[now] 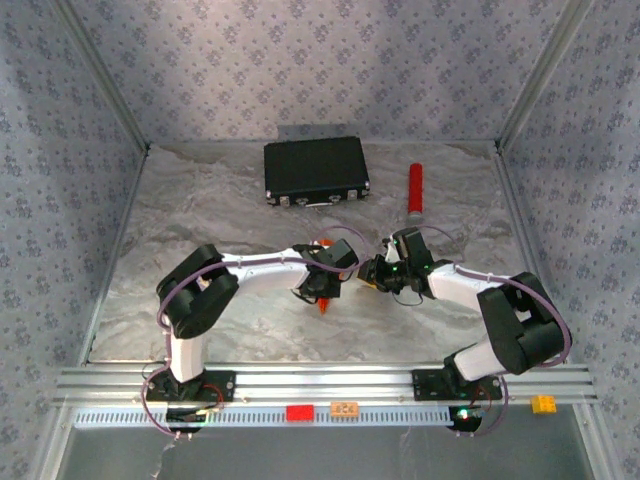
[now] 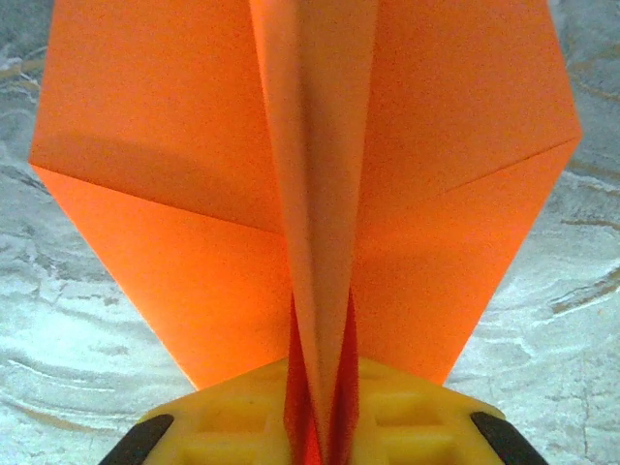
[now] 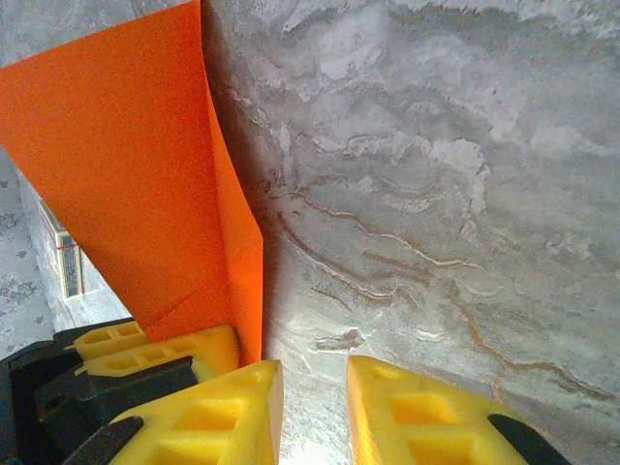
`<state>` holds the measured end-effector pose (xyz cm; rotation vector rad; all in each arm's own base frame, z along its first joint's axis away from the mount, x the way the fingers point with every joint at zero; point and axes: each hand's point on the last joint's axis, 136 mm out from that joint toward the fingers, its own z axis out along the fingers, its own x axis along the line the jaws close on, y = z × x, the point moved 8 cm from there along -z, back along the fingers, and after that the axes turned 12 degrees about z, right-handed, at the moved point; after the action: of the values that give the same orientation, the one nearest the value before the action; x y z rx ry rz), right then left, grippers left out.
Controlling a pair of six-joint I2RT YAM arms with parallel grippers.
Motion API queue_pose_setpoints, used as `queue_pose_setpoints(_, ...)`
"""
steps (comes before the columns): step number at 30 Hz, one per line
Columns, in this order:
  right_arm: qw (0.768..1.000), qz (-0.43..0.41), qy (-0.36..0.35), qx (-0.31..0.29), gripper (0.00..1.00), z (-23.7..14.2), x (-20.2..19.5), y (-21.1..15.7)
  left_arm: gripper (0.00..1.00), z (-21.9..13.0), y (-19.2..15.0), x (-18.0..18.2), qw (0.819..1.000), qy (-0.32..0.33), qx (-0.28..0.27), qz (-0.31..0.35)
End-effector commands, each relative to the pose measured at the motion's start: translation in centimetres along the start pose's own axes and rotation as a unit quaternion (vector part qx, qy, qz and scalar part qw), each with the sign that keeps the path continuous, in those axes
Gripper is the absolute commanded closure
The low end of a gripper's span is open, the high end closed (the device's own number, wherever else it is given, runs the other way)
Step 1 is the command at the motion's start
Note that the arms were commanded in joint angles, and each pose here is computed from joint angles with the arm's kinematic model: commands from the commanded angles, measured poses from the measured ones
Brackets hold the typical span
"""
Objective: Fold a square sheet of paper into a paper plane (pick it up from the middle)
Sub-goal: Turn over a paper plane at the center of the table.
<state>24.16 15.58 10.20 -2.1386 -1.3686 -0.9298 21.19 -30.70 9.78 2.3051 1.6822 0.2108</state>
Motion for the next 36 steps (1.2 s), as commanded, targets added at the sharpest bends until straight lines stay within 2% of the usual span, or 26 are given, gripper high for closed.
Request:
queue_pose_setpoints(1, 1.000, 0.000, -0.005, -0.004, 0.74, -0.3, -0.3, -0.1, 0.83, 0.8, -0.6, 0.2, 0.999, 0.025, 0.018, 0.009)
queue_pose_setpoints(8, 1.000, -0.001, -0.003, -0.007, 0.73, -0.5, -0.2, 0.0, 0.79, 1.4, -0.7, 0.0, 0.999, 0.036, 0.025, 0.002)
queue_pose_setpoints(16, 1.000, 0.000, -0.003, -0.013, 0.73, -1.1, -0.3, 0.1, 0.66, 1.5, -0.8, -0.1, 0.999, 0.045, 0.027, -0.007)
queue_pose_setpoints(26, 1.000, 0.002, -0.003, -0.020, 0.73, -1.8, -0.5, 0.0, 0.66, 0.8, -0.8, -0.3, 0.999, 0.046, 0.014, -0.023)
queue_pose_setpoints(36, 1.000, -0.001, -0.004, -0.029, 0.72, -2.4, -0.4, 0.1, 0.65, -1.7, -0.2, -0.7, 0.998, 0.037, -0.018, -0.040)
